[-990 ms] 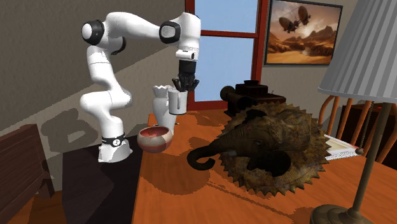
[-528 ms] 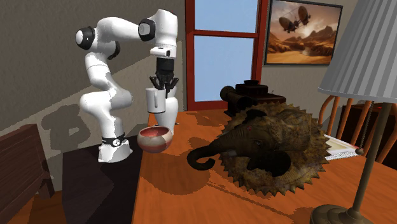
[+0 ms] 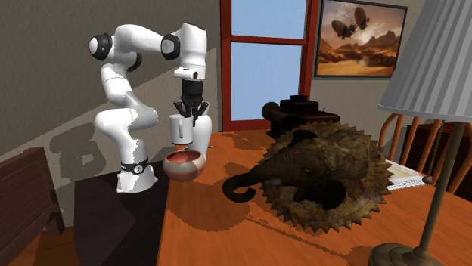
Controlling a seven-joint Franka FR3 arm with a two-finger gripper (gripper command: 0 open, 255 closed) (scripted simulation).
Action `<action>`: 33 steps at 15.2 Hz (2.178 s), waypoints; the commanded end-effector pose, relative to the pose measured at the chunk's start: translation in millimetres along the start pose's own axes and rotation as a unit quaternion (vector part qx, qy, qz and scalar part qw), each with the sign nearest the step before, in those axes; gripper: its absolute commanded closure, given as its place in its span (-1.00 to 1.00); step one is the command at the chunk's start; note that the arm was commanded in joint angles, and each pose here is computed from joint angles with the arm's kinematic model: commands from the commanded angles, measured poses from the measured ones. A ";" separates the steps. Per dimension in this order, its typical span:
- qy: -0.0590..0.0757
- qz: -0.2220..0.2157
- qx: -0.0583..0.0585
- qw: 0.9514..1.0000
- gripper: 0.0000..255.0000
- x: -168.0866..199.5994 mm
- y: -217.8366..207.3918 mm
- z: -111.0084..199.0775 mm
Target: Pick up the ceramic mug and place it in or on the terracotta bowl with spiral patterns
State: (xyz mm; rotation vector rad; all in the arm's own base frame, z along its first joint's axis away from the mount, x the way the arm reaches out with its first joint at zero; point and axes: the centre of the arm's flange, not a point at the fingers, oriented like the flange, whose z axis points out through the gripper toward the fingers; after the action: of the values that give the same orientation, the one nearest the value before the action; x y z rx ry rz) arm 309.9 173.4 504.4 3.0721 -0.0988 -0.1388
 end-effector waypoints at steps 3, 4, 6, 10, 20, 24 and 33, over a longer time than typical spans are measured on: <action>0.000 0.000 0.000 1.000 1.00 1.4 -1.9 20.7; 0.000 0.000 0.000 1.000 1.00 1.8 -2.3 26.0; 0.000 0.000 0.000 1.000 1.00 2.8 -3.0 36.5; 0.000 0.000 0.000 1.000 1.00 4.4 -4.3 55.5; 0.000 0.000 0.000 1.000 -1.00 4.5 -4.3 55.5; 0.000 0.000 0.000 1.000 -1.00 4.4 -4.3 42.3; 0.000 0.000 0.000 1.000 -1.00 4.4 -4.3 5.5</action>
State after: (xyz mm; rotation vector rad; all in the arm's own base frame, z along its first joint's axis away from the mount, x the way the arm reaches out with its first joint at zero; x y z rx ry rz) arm 314.0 177.1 498.1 3.0725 -0.0988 -0.1375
